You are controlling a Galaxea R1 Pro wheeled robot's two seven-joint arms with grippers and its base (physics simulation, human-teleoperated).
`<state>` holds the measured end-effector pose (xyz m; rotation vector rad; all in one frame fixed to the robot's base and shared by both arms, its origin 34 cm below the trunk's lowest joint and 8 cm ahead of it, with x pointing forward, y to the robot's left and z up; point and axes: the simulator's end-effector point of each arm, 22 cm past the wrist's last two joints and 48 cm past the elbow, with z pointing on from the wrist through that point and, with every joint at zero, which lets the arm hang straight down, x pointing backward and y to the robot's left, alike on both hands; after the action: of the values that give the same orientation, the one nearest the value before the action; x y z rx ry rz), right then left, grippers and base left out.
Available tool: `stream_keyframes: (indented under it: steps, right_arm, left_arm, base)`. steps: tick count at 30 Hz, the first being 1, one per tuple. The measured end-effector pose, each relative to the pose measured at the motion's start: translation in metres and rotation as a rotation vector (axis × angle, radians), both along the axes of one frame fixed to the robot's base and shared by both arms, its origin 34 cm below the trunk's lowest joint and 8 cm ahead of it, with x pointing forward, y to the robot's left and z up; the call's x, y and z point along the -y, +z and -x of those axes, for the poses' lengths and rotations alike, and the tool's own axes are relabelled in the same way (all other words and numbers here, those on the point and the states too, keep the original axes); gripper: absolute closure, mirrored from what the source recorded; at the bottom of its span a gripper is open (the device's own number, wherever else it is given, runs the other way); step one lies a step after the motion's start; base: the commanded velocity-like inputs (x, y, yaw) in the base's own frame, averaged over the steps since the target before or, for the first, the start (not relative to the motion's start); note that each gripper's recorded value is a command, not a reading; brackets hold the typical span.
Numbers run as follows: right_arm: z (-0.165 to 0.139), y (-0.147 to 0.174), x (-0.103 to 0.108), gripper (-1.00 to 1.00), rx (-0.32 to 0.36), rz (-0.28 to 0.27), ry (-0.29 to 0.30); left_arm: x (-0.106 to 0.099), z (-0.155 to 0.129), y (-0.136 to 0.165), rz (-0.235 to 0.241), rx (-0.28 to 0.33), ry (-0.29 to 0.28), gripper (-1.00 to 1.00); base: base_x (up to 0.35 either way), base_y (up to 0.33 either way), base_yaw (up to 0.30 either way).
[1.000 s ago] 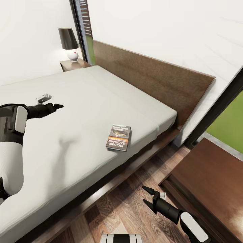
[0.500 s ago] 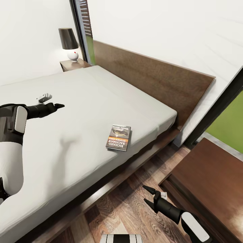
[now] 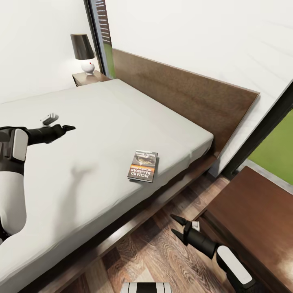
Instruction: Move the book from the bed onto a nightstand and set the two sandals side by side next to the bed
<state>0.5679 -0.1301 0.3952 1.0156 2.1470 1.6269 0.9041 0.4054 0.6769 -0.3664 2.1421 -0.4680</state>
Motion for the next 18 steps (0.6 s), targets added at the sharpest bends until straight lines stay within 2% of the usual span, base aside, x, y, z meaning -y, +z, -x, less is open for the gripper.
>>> stream_keyframes:
  steps: [7,18]
  right_arm:
    - [-0.021,0.009,-0.001,-1.0,0.029,0.022,0.006]
    - [-0.05,0.023,-0.009,-1.0,0.063,0.038,0.009]
  left_arm:
    - [0.001,0.008,-0.01,0.079,-0.038,-0.017,-1.0]
    - [0.005,0.014,-0.016,0.156,-0.056,-0.041,-1.0]
  base:
    - [0.0,0.0,0.0]
    - [0.0,0.0,0.0]
